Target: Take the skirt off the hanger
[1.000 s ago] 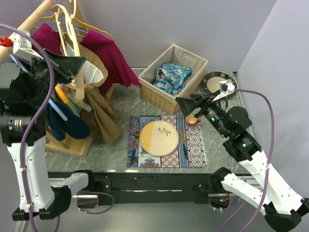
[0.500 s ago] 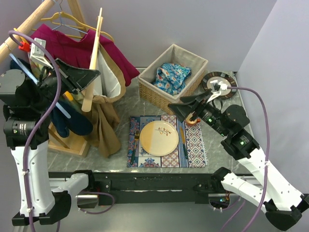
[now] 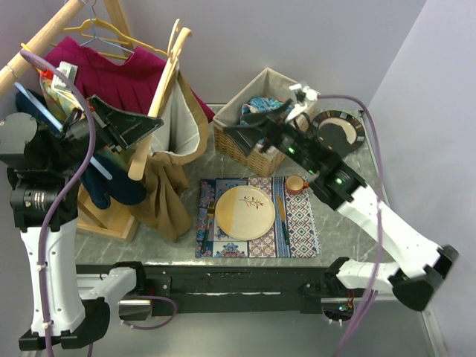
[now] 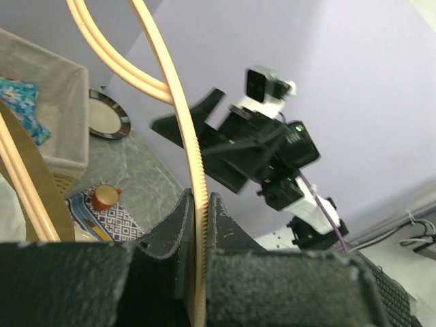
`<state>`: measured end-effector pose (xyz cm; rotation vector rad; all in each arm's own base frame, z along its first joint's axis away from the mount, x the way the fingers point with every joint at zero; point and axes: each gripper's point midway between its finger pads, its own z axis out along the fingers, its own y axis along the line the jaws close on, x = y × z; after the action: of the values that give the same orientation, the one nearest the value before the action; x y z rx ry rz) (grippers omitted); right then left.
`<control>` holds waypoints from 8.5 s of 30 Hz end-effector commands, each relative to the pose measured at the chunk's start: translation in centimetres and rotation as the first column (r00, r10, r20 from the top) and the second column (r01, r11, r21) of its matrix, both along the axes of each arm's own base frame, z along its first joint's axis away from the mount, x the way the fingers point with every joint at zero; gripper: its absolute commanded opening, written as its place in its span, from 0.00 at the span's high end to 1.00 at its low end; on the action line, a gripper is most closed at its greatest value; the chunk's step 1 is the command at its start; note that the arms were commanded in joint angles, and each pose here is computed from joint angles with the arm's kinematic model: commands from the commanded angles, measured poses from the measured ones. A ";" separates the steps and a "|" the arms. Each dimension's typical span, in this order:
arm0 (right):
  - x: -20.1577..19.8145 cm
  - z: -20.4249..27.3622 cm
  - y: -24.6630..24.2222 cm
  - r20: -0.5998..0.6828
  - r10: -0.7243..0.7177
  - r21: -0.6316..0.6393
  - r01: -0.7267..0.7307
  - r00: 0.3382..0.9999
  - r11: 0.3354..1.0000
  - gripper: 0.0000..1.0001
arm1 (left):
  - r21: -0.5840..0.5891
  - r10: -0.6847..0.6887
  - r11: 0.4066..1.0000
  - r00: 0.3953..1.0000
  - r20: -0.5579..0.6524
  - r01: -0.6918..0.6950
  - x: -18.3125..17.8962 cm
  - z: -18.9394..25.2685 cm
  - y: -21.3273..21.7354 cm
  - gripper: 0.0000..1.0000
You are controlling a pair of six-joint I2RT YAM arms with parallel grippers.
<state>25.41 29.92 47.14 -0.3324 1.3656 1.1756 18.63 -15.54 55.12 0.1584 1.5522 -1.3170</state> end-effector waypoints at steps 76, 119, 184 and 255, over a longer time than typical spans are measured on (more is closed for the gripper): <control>12.5 9.5 10.2 0.236 -0.071 0.100 0.049 0.969 0.994 1.00 | 0.038 -0.051 0.998 0.978 0.202 0.045 -4.5 -0.5 -0.5 0.99; -2.5 1.2 11.1 0.112 0.276 -0.086 -0.268 0.955 0.960 0.00 | -0.150 0.241 0.965 0.950 0.200 -0.213 2.4 4.7 2.6 0.99; 4.2 11.7 1.8 0.363 -0.156 0.015 0.162 0.919 0.987 1.00 | 0.026 0.235 0.968 0.938 0.254 -0.249 0.2 1.4 2.5 0.99; 24.9 -23.3 -13.1 -0.067 -0.802 -0.524 0.663 0.594 0.535 1.00 | -0.021 0.447 0.881 0.820 0.358 -0.472 -0.8 1.2 5.7 0.99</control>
<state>50.31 16.26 21.22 0.1532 1.8652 0.1612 18.72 -10.08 54.45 0.0118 1.2983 -0.8335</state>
